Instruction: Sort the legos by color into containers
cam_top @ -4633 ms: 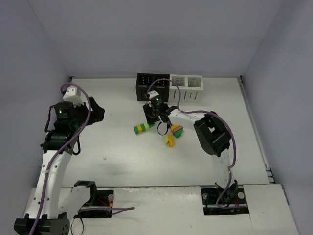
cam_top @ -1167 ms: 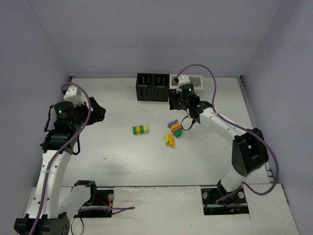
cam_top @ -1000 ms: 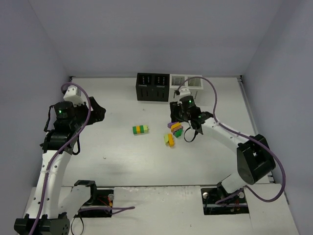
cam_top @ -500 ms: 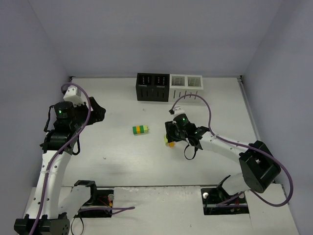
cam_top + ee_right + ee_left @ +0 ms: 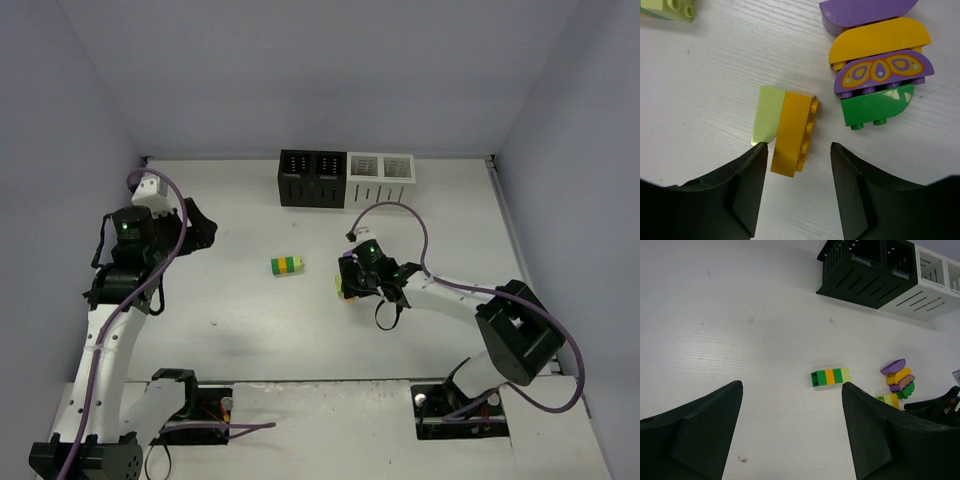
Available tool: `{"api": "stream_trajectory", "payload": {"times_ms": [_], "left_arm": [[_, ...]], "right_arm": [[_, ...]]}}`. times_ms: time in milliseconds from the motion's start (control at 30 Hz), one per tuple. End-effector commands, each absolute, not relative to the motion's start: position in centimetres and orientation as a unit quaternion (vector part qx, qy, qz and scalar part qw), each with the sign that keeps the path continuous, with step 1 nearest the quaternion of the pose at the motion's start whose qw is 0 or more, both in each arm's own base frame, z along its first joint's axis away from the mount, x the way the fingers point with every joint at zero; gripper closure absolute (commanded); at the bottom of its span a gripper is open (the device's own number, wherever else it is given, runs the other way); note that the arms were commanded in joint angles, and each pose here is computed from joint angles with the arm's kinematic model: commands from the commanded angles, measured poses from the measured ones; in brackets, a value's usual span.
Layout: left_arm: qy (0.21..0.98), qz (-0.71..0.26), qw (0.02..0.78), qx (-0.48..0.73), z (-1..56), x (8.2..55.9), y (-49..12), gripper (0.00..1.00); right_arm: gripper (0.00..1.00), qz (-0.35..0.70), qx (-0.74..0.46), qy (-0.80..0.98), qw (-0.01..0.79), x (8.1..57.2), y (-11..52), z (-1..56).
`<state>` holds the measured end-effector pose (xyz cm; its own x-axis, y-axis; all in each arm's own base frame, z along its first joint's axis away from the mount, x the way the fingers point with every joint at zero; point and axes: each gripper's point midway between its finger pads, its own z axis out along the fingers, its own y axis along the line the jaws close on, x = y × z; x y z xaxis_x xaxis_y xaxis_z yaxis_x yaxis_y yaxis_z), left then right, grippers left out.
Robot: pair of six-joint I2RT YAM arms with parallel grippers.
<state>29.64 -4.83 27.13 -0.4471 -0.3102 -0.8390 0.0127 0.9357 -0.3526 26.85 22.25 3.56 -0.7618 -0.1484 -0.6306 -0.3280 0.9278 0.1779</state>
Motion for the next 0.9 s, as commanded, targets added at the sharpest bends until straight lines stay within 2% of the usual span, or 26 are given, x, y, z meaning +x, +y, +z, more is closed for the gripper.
{"api": "stream_trajectory", "payload": {"times_ms": [0, 233, 433, 533, 667, 867], "left_arm": [[0.815, -0.167, 0.547, -0.090, 29.7, 30.5, -4.9, 0.26], [0.821, -0.195, 0.530, -0.082, 29.2, 30.6, -6.0, 0.26], [0.821, -0.251, 0.508, -0.070, 29.0, 30.2, -8.4, 0.26], [0.820, -0.285, 0.493, -0.057, 29.0, 29.6, -10.8, 0.26], [0.820, -0.316, 0.475, -0.040, 28.7, 28.6, -14.2, 0.26], [0.815, -0.367, 0.448, -0.026, 27.9, 27.6, -20.3, 0.26]], "right_arm": [[0.51, 0.151, -0.126, 0.922, 0.333, 27.5, 23.1, 3.7], [0.59, 0.158, -0.134, 0.923, 0.325, 27.0, 23.2, 3.1], [0.72, 0.152, -0.143, 0.921, 0.330, 27.2, 23.2, 3.0], [0.80, 0.153, -0.146, 0.919, 0.332, 27.3, 23.2, 3.0], [0.99, 0.162, -0.151, 0.911, 0.348, 27.6, 23.6, 4.0], [1.00, 0.216, -0.158, 0.869, 0.417, 27.6, 25.0, 9.0]]}}
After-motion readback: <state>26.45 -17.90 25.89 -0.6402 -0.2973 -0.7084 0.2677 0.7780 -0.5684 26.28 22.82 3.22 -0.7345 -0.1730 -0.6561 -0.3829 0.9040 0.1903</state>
